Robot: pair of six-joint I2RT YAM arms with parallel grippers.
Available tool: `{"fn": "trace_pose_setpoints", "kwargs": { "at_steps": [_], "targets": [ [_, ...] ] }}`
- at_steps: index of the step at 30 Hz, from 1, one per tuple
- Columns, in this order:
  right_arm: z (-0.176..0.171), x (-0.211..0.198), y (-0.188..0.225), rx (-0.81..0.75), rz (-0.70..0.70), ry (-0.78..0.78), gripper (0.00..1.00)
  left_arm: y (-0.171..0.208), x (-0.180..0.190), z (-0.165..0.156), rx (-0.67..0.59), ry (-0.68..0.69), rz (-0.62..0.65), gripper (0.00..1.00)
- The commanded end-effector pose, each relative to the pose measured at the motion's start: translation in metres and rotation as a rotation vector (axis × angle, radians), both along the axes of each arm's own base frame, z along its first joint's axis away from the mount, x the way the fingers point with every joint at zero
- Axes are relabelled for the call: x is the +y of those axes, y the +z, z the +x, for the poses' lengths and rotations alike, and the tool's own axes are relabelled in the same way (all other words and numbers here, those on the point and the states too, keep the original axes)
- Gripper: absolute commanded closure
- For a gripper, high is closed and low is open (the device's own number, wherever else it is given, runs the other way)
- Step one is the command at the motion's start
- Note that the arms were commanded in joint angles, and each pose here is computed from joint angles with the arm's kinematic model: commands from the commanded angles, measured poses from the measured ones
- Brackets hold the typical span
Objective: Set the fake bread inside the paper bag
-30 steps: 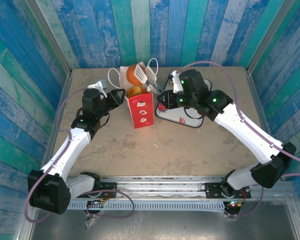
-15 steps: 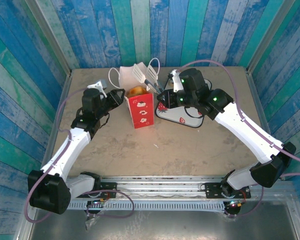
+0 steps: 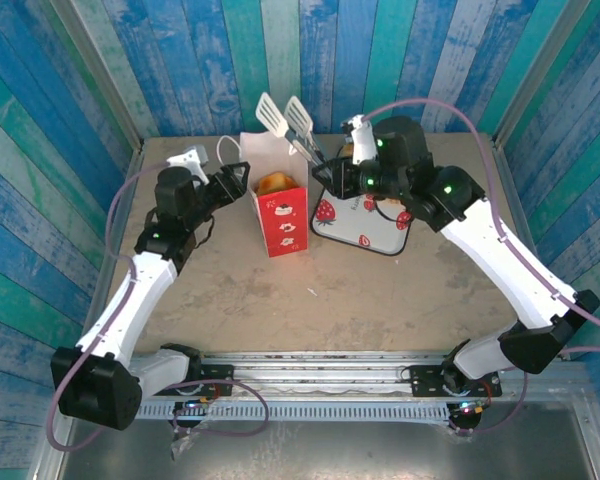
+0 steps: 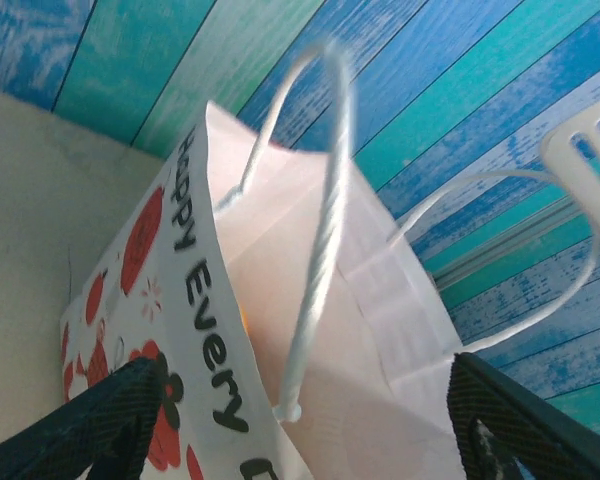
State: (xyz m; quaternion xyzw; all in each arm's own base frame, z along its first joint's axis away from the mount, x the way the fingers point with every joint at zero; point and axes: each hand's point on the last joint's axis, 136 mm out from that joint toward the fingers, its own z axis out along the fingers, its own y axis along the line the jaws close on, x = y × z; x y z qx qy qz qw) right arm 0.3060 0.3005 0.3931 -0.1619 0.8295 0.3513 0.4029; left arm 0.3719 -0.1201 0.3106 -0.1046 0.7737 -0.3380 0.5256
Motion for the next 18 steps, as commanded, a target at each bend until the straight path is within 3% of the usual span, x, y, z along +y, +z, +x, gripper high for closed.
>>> {"fn": "trace_pose_setpoints", "kwargs": {
  "at_steps": [1, 5, 10, 13, 16, 18],
  "targets": [
    [-0.006, -0.002, 0.055, -0.102, 0.109, 0.028, 0.62, 0.034, 0.009, -0.010, -0.108, 0.021, 0.033, 0.16],
    [-0.006, -0.017, 0.086, -0.148, 0.163, 0.009, 0.62, 0.037, 0.013, -0.012, -0.126, 0.034, 0.063, 0.09],
    [0.011, -0.066, 0.109, -0.175, 0.210, -0.109, 0.62, 0.035, 0.019, -0.018, -0.134, 0.058, 0.080, 0.05],
    [0.020, -0.097, 0.104, -0.168, 0.192, -0.184, 0.62, 0.031, 0.026, -0.022, -0.138, 0.090, 0.091, 0.04],
    [0.033, -0.128, 0.081, -0.129, 0.162, -0.265, 0.62, 0.030, 0.033, -0.029, -0.142, 0.119, 0.104, 0.00],
    [0.043, -0.149, 0.058, -0.084, 0.142, -0.317, 0.62, 0.029, 0.038, -0.033, -0.144, 0.140, 0.126, 0.03]
  ]
}}
